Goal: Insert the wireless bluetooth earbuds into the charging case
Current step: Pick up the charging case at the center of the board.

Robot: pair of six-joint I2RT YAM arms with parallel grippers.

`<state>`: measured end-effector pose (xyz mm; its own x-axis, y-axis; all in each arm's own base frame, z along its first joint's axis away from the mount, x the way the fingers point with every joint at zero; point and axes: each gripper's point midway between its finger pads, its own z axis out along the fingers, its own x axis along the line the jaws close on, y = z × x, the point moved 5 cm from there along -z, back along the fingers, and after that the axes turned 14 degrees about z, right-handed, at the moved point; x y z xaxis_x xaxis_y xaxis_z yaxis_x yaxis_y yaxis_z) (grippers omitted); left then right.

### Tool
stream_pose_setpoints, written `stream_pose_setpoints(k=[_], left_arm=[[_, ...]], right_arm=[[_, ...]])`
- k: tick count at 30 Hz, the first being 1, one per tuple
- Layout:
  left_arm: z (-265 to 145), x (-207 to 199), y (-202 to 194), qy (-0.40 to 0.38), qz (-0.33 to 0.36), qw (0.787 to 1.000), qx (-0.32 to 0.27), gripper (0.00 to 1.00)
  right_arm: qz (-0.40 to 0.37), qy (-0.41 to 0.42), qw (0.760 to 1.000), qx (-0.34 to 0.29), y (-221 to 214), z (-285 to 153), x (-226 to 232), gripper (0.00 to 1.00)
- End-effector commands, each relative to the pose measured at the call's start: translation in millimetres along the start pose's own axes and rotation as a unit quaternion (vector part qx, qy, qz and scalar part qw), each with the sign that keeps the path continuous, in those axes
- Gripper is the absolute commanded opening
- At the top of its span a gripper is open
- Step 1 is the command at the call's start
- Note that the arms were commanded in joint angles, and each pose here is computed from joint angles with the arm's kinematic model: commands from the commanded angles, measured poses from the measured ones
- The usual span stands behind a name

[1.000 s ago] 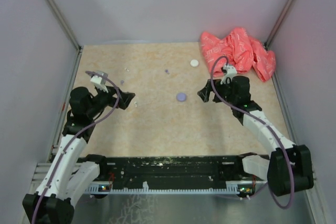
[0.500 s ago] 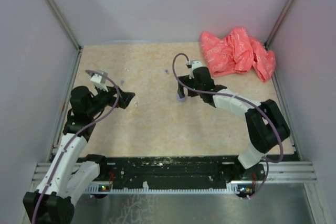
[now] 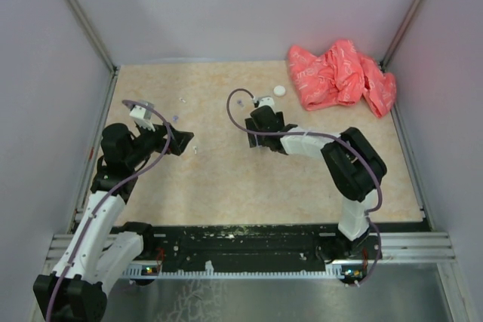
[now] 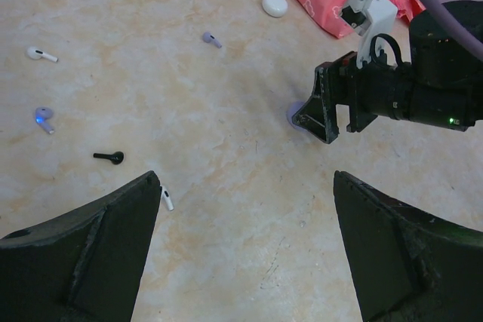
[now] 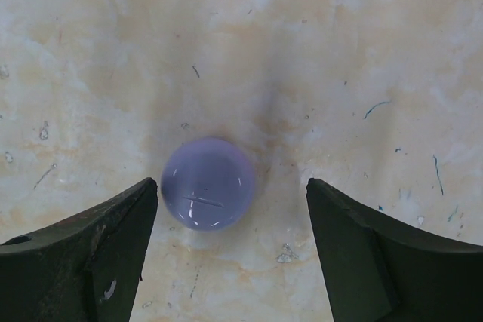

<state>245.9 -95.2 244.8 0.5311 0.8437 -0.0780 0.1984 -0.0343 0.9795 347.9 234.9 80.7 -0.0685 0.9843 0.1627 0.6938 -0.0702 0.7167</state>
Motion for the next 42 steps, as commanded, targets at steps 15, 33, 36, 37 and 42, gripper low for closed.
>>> stream_pose_setpoints(k=[15,33,36,37,42], left_arm=[[-2,5,10,0.023,-0.001,1.000,-0.018,0.99],[3,-3,12,-0.009,-0.035,0.999,-0.008,0.99],[5,-7,12,-0.031,-0.041,0.999,0.004,1.00],[7,-8,12,-0.038,-0.043,0.998,0.010,1.00],[12,-17,13,-0.089,-0.053,0.994,0.039,1.00]], right_arm=[[0.011,-0.030,0.999,-0.032,-5,14,21,0.69],[-0.031,0.058,0.997,-0.032,12,-32,29,0.43],[-0.062,0.110,0.992,-0.031,17,-50,37,0.42],[-0.073,0.133,0.988,-0.039,24,-61,40,0.42],[-0.169,0.204,0.963,-0.055,35,-101,54,0.43]])
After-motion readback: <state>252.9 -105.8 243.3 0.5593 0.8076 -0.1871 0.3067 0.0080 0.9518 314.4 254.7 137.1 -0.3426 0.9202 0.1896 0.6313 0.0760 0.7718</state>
